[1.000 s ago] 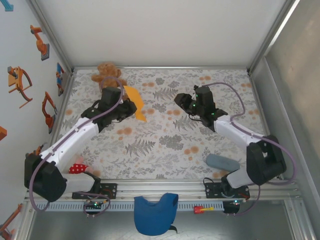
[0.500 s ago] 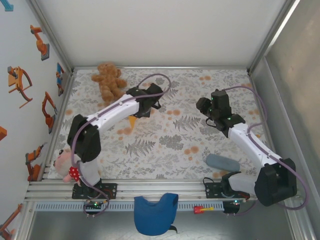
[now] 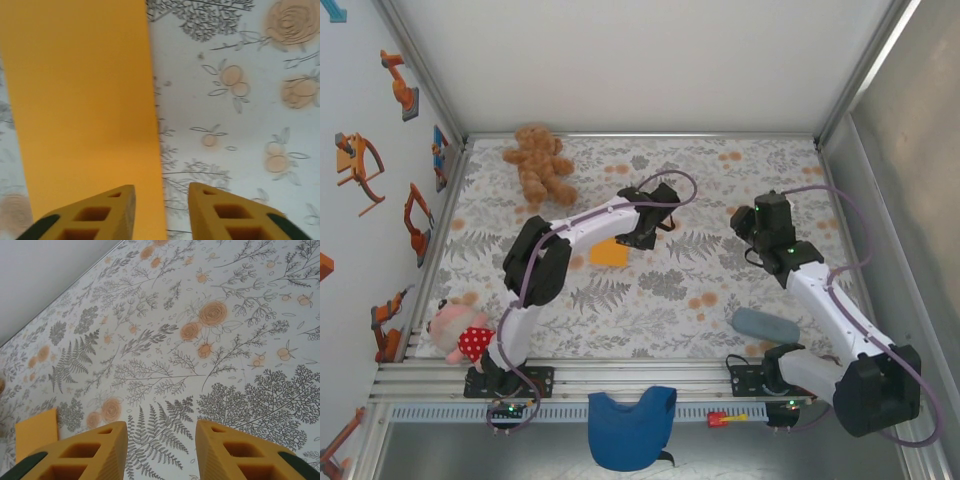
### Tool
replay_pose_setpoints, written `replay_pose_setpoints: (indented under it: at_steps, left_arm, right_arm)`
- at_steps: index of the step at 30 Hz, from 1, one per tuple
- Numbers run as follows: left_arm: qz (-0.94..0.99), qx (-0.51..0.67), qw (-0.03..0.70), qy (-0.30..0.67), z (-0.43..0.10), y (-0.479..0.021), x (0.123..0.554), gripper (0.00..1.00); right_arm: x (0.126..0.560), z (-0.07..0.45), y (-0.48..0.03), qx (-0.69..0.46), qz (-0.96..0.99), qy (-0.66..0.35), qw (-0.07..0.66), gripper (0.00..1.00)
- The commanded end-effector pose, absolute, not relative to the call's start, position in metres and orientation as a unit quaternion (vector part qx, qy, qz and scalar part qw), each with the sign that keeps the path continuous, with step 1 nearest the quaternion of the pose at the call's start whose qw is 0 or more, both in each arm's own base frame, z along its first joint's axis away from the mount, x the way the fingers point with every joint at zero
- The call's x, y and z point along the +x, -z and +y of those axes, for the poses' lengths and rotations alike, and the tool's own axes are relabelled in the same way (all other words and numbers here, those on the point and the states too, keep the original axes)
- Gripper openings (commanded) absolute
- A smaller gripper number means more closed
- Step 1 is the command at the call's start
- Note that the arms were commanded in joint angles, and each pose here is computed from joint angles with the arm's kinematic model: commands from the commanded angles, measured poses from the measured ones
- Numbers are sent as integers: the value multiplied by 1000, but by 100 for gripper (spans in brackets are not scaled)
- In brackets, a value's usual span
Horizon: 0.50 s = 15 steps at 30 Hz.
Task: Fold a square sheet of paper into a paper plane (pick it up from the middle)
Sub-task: Turn over the paper at the center of the table, then move the paper to the center of the table.
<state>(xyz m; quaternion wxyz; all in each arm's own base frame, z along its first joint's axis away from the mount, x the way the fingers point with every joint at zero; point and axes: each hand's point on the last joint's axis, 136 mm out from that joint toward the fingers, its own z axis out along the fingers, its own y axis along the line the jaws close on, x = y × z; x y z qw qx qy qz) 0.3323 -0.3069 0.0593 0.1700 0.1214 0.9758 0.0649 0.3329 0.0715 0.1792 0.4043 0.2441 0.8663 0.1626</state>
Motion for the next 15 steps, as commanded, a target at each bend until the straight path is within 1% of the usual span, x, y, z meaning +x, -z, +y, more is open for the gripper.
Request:
replay_pose_setpoints:
  at_steps: [1,4,7,10,13,15]
  left_arm:
    - [977,100,168,81,-336,-89,333,46]
    - [971,72,179,140,-330,-108,336,51]
    - [966,29,188,177,-307,-118,338,59]
    - [963,-14,197,184,-273,-117,338,66]
    - [961,-63,201,178,-235,-112,334,77]
    - [959,-97,203,172,-209,-106,330,86]
  right_arm:
    - [329,64,-170,239,876,-135,396,40]
    - [335,78,-166,209,889,-153,378,42]
    - [345,105,-161,173,902,-190,346,44]
    - [353,138,-150,137,915,-211,316,45]
    - [358,183,-144,89,923,-227,298,45]
    - [360,219,-140,55,926,-243,284,44]
